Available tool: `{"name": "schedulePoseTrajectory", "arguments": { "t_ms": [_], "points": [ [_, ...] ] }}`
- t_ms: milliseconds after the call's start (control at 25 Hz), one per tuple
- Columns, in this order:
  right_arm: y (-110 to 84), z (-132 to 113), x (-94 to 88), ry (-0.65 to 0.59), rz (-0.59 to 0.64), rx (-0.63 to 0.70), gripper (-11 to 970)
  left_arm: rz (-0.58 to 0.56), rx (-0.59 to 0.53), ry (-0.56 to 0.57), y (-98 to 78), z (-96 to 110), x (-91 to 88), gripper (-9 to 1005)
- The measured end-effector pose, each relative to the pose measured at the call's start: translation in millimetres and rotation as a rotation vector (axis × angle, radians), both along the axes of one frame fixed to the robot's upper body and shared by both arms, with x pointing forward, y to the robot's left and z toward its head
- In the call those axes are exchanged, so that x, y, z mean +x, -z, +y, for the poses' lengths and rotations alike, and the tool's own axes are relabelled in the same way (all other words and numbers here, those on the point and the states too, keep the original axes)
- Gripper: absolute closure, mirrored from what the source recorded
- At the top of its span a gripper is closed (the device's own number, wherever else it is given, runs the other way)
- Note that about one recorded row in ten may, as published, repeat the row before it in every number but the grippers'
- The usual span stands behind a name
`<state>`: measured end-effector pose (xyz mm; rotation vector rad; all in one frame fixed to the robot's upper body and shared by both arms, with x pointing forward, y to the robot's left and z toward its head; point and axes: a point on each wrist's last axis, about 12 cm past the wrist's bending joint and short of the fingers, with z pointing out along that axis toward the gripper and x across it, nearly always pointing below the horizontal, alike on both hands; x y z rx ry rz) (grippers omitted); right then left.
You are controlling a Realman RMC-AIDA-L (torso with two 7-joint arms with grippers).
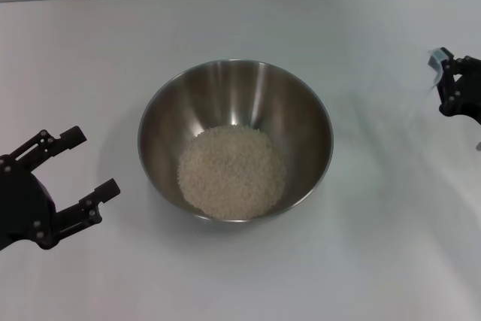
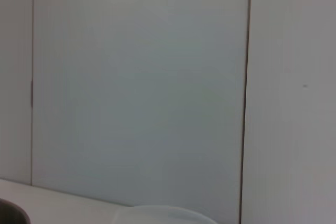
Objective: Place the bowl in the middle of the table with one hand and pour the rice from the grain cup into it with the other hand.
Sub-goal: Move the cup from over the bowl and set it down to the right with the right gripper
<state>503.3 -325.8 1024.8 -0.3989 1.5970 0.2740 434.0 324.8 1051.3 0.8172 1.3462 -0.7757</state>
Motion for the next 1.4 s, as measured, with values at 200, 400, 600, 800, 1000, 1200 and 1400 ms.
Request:
{"name": "schedulePoseTrajectory", "arguments": {
  "t_ms": [200, 400, 600, 800, 1000, 1200, 1400],
  "points": [
    [3.6, 2.5, 3.1, 0.000, 0.027, -0.013, 870, 0.001, -0.002, 0.001, 0.3, -0.6, -0.6, 181],
    [5.1, 3.8, 4.3, -0.003, 0.039, -0.022, 867, 0.001, -0.003, 0.000, 0.4, -0.6, -0.8, 182],
    [6.8, 5.8, 4.7, -0.008, 0.049, -0.020, 863, 0.002, -0.003, -0.002, 0.5, -0.3, -1.2, 181],
    [7.5, 5.1, 5.1, -0.002, 0.054, -0.021, 859, 0.003, -0.006, 0.001, 0.9, -1.3, -1.5, 182],
    [7.7, 5.0, 4.9, -0.002, 0.055, -0.022, 855, 0.002, -0.008, 0.003, 0.6, -1.1, -2.1, 182],
    [8.4, 5.5, 5.1, -0.003, 0.060, -0.023, 852, -0.004, -0.014, 0.005, -0.6, -0.2, -2.7, 182],
    [10.2, 6.4, 5.4, 0.000, 0.072, -0.024, 848, -0.004, -0.014, 0.004, -0.8, 0.4, -3.4, 181]
  ]
}}
